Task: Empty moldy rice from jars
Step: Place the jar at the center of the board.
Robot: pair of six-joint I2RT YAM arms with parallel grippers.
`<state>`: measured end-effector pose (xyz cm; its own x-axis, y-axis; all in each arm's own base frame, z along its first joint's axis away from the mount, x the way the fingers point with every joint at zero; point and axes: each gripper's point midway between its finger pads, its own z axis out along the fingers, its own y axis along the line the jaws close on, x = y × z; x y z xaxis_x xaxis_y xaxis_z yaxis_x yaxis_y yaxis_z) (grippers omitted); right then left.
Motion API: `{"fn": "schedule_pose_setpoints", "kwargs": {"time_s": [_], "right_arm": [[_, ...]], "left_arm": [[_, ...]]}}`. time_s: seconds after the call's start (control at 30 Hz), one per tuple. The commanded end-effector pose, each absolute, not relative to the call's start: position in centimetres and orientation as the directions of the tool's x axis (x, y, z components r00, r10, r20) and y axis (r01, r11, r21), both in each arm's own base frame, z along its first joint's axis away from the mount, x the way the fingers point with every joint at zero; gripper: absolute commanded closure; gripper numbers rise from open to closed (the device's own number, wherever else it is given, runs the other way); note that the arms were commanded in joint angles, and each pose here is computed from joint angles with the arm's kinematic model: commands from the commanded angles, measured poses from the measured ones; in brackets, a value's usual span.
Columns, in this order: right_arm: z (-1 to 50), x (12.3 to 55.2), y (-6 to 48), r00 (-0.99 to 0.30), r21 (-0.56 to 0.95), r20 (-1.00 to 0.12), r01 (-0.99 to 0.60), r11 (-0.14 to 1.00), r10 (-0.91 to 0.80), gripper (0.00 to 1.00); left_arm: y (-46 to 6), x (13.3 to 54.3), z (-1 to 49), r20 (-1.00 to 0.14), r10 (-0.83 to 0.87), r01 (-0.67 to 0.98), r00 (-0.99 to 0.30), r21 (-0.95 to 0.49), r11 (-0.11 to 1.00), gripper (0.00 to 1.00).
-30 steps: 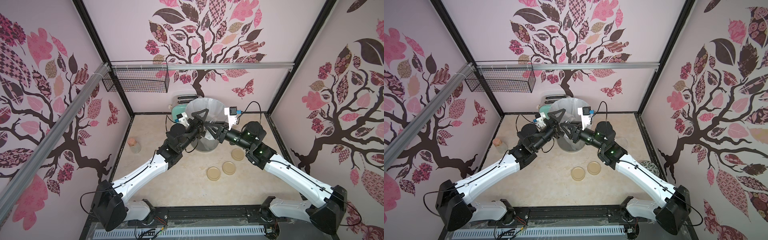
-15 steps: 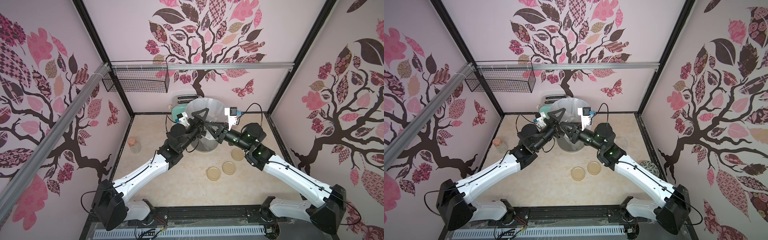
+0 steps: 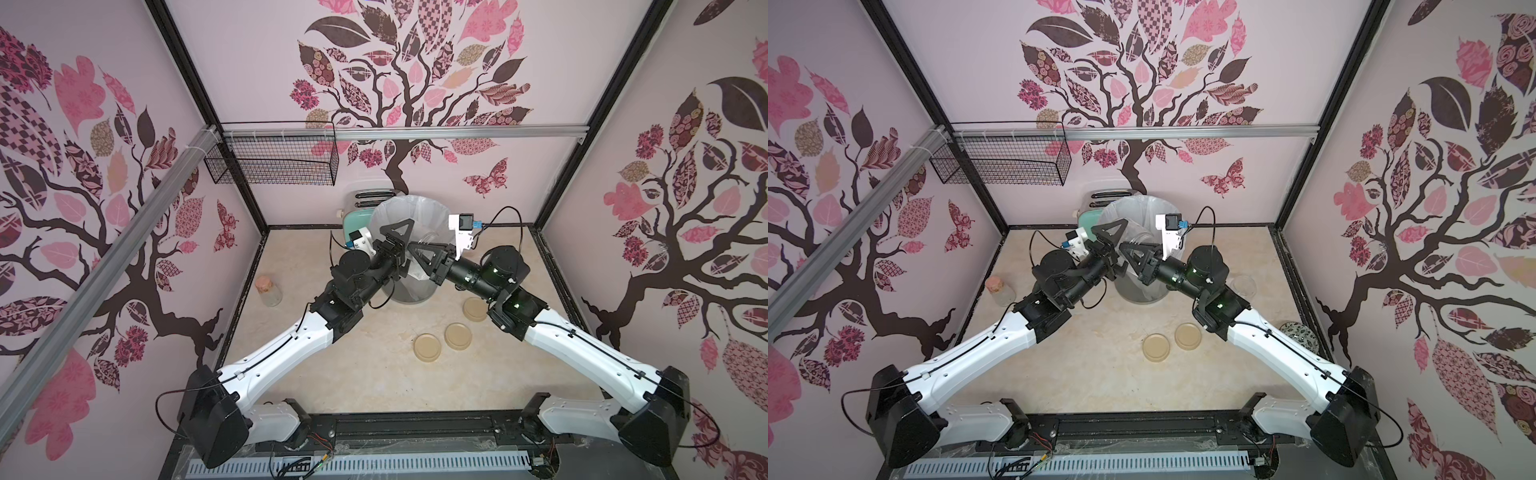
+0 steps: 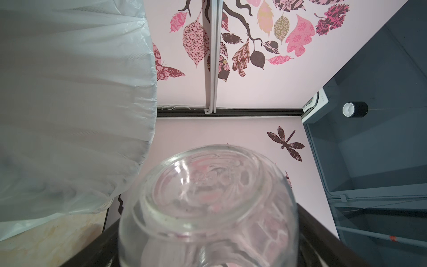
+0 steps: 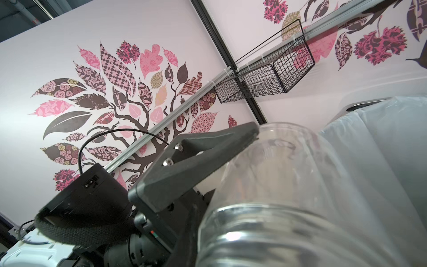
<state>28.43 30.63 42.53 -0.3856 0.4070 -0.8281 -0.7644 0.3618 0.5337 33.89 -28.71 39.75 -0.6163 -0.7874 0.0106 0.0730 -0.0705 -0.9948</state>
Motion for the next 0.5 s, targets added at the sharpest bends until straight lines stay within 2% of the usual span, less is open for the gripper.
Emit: {"fn": "schedule_pose_setpoints", "kwargs": {"time_s": [0.0,0.17,0.47], "right_arm": [[43.4,28.8,29.7,-0.343,0.517,-0.834,-0.758,0.398,0.431,1.00],[43.6,28.5,29.8,-0.342,0.495,-0.855,-0.764,0.415,0.391,1.00],[42.5,26.7,31.3,-0.415,0.448,-0.893,-0.791,0.417,0.173,1.00]], "left_arm": [[-26.3,33.8,42.5,0.009,-0.825,0.149,-0.564,-0.982,-0.112,0.02],[-22.3,33.8,43.1,-0.032,-0.868,0.171,-0.495,-0.983,-0.061,0.02],[-11.2,31.2,39.5,-0.174,-0.933,0.092,-0.314,-0.984,0.152,0.02]]}}
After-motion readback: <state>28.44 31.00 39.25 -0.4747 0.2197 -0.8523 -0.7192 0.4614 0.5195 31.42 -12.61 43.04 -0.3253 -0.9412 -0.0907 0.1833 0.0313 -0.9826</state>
